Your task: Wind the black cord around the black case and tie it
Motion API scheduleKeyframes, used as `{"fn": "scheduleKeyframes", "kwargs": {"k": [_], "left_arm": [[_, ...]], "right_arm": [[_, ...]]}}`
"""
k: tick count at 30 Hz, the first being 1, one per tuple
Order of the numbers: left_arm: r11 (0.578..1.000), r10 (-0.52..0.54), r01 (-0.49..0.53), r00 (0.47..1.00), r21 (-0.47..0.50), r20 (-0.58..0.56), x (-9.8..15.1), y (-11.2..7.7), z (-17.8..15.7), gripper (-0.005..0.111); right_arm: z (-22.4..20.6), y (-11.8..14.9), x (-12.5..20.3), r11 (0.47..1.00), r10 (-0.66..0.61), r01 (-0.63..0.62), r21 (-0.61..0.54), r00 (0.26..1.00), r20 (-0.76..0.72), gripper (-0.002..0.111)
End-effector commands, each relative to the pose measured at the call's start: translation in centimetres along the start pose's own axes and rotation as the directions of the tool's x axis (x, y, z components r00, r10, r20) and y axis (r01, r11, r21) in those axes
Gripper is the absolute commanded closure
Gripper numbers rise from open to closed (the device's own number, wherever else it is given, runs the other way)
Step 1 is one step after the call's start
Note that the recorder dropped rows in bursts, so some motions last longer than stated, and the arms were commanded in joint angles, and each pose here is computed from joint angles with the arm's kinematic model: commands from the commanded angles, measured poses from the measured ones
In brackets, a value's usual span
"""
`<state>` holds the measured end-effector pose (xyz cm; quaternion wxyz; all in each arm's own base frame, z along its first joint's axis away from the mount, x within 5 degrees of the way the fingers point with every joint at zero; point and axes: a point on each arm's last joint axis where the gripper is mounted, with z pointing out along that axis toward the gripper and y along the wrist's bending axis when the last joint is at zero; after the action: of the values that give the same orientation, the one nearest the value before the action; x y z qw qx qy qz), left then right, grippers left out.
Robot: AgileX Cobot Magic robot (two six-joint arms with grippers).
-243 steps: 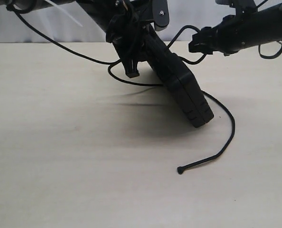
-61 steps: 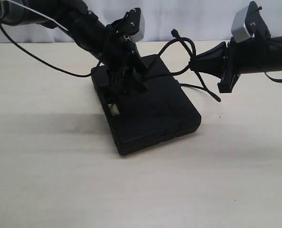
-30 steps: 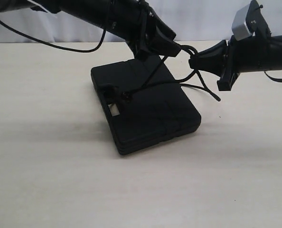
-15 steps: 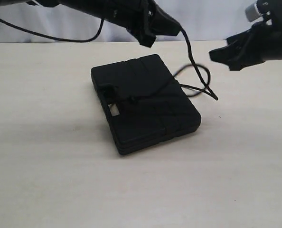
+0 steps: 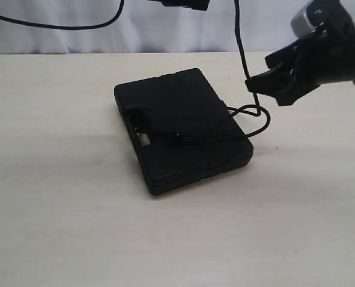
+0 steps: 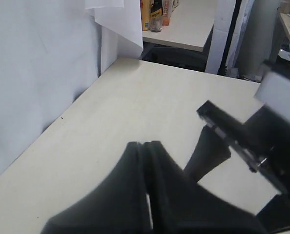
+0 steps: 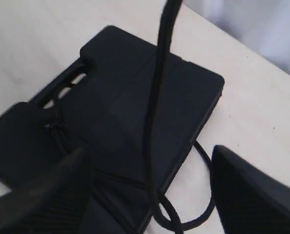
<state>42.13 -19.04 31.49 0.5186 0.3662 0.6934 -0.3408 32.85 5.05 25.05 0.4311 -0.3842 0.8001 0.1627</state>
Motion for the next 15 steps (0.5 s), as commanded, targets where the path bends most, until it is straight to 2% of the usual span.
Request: {"fn": "scheduleKeyframes", "kwargs": {"k": [1,3,5,6,8,12,15], "left_arm": [[1.0,-0.017,0.017,1.0,-0.02,0.021,-0.5,0.0,-0.1,0.107],[0.999,-0.018,0.019,1.0,-0.032,0.023,-0.5,0.1,-0.1,0.107],[0.998,-0.019,0.021,1.0,-0.052,0.025,-0.5,0.3,-0.1,0.107],[0.998,-0.019,0.021,0.999,-0.065,0.025,-0.5,0.4,-0.1,0.107],[0.995,-0.014,0.016,1.0,-0.1,0.021,-0.5,0.7,-0.2,0.107],[0.985,-0.048,0.051,0.999,-0.165,0.018,-0.4,1.4,-0.3,0.107],[0.984,0.016,-0.028,0.997,-0.174,-0.071,0.3,1.5,-0.3,0.107]], "right_arm": [[3.0,-0.4,1.1,0.994,0.004,0.006,0.113,0.997,-0.082,0.046],[4.0,-0.6,1.5,0.987,0.001,0.017,0.162,0.994,-0.11,0.052],[4.7,-0.7,2.0,0.983,0.005,0.019,0.183,0.991,-0.132,0.072],[4.9,-0.7,2.1,0.985,0.007,0.017,0.174,0.991,-0.134,0.088],[4.7,-0.7,1.9,0.984,0.007,0.016,0.176,0.992,-0.129,0.104],[3.9,-1.0,0.8,0.977,0.008,0.012,0.212,0.995,-0.095,0.104],[3.5,-2.1,-1.2,0.962,0.08,-0.071,0.265,0.997,-0.023,0.104]]}}
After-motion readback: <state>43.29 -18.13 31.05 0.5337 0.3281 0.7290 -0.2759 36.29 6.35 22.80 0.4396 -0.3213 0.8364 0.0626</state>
